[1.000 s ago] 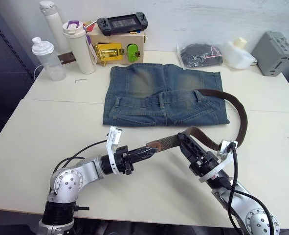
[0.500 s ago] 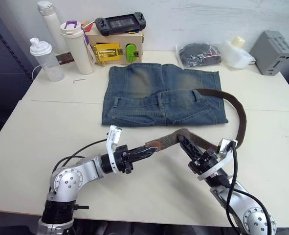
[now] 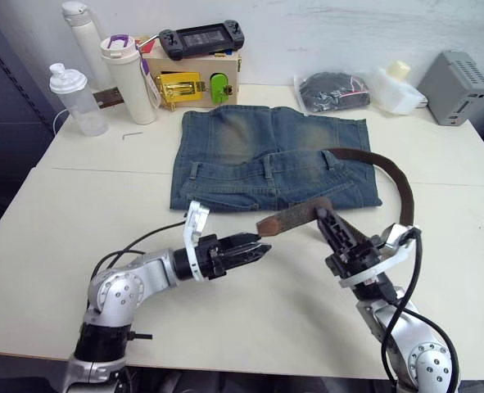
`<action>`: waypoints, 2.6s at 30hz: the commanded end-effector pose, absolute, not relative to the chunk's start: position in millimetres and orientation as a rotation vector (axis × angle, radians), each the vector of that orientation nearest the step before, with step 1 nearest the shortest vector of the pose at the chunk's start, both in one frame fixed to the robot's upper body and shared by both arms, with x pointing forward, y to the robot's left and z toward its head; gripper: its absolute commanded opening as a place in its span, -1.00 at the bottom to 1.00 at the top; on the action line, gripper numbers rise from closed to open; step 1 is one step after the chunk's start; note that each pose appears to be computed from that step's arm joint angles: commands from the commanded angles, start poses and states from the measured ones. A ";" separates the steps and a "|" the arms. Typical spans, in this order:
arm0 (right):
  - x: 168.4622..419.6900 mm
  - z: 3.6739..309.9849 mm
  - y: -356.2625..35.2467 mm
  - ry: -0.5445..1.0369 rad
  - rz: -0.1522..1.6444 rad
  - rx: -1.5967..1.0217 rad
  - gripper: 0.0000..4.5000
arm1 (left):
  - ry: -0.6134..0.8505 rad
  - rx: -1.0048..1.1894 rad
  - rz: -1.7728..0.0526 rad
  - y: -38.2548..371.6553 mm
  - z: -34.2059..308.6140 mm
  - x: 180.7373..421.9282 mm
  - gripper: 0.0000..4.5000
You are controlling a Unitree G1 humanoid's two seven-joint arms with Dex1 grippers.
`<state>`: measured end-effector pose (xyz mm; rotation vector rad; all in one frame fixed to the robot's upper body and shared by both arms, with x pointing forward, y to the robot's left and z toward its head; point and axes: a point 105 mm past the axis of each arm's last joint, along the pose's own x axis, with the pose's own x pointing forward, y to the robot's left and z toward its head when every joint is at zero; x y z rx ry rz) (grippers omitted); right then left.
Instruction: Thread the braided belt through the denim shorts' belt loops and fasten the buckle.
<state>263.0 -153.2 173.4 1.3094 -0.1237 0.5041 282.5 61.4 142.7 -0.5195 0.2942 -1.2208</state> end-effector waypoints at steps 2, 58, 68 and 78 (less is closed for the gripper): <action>267.2 178.4 -216.0 -0.324 0.247 1.341 -1.00 | 0.059 0.129 -1.104 75.4 141.4 329.3 0.97; 261.5 199.8 -208.3 -0.404 0.346 1.370 -1.00 | -0.150 0.824 -1.073 106.9 145.8 336.5 -0.37; 259.1 203.6 -212.3 -0.438 0.319 1.370 -1.00 | -0.058 1.022 -1.004 105.7 113.4 383.3 0.99; 256.6 203.8 -216.0 -0.447 0.302 1.370 -1.00 | -0.066 1.029 -1.025 99.5 108.2 387.8 -0.35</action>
